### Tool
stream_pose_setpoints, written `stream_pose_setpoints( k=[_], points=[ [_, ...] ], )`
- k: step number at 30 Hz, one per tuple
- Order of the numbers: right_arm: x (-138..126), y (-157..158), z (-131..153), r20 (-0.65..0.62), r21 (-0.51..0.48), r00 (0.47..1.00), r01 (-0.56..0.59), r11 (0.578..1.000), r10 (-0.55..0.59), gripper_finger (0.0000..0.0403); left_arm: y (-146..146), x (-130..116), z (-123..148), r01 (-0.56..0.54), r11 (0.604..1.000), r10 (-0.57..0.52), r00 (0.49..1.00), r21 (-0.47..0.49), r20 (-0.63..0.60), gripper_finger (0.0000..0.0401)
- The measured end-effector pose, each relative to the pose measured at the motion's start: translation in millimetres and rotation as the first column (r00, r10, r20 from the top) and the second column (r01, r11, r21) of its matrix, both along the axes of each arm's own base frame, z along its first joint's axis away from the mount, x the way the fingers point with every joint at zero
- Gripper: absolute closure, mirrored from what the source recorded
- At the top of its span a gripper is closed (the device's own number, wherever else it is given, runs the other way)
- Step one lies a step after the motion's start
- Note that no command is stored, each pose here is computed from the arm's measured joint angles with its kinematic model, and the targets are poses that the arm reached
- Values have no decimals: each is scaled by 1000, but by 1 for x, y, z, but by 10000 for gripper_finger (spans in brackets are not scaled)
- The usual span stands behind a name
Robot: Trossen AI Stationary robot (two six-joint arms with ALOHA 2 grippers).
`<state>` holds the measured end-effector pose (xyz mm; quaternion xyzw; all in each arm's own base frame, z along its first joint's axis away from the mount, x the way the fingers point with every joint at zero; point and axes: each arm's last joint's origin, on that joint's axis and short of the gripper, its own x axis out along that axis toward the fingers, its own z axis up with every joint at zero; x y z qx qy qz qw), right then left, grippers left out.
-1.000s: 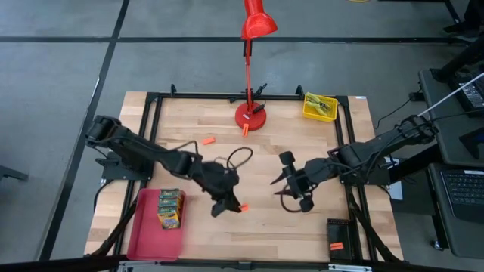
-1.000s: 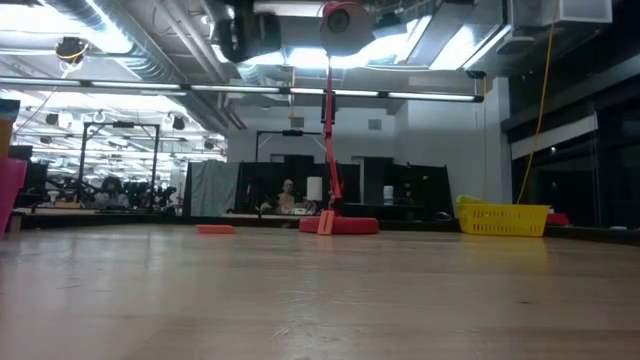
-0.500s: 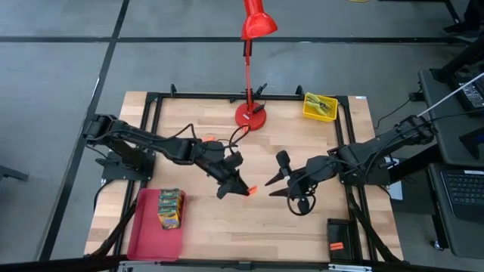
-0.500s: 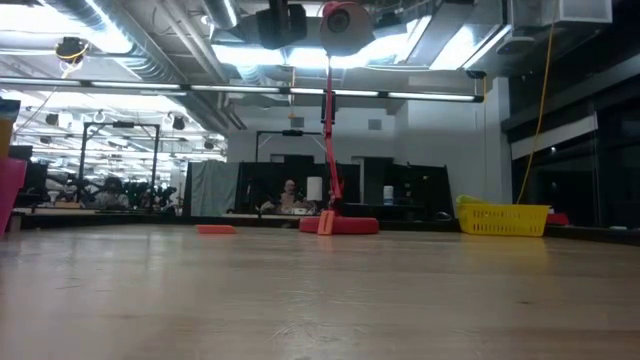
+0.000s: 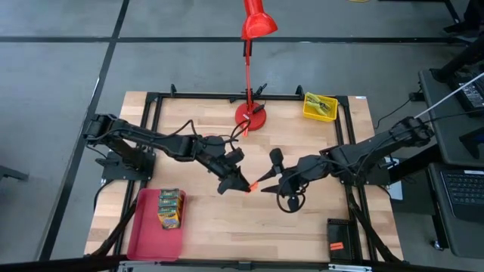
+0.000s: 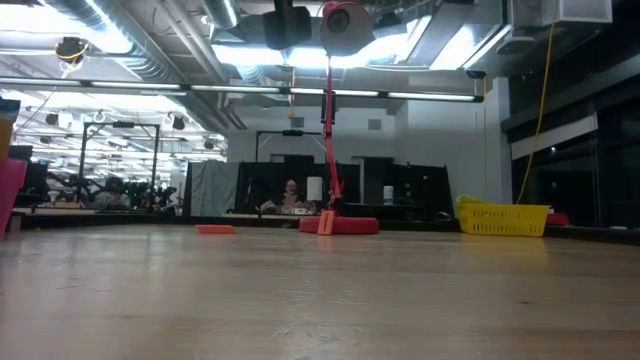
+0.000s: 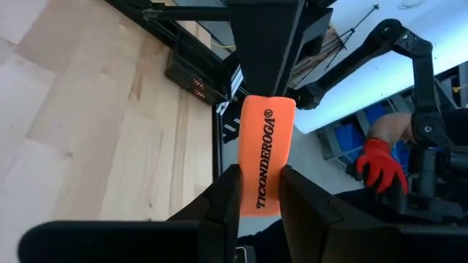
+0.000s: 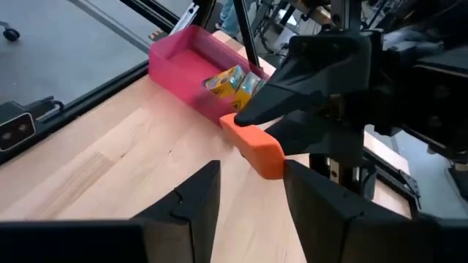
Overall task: Pick & Place School Supplies
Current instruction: Put the orange eraser into the black bin
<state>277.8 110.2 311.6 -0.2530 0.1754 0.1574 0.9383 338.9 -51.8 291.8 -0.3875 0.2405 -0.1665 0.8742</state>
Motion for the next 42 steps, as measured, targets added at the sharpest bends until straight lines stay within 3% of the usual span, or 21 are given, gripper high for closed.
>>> stream_pose_setpoints(
  k=[11, 33, 37, 42],
  points=[
    [7, -8, 4, 62, -8, 998, 17, 1000, -16, 247, 0, 0, 1, 2, 1000, -2, 1000, 0, 10, 326],
    [21, 4, -11, 49, 13, 999, -14, 1000, 14, 251, 4, 1, 3, -7, 1000, 7, 999, 2, 34, 326],
    [21, 5, -7, 62, 19, 998, -23, 1000, 22, 277, 4, 1, 3, -5, 1000, 5, 999, 2, 36, 326],
    [21, 5, -7, 57, 17, 998, -29, 999, 28, 347, 3, 1, 3, -1, 1000, 1, 999, 1, 35, 326]
  ],
)
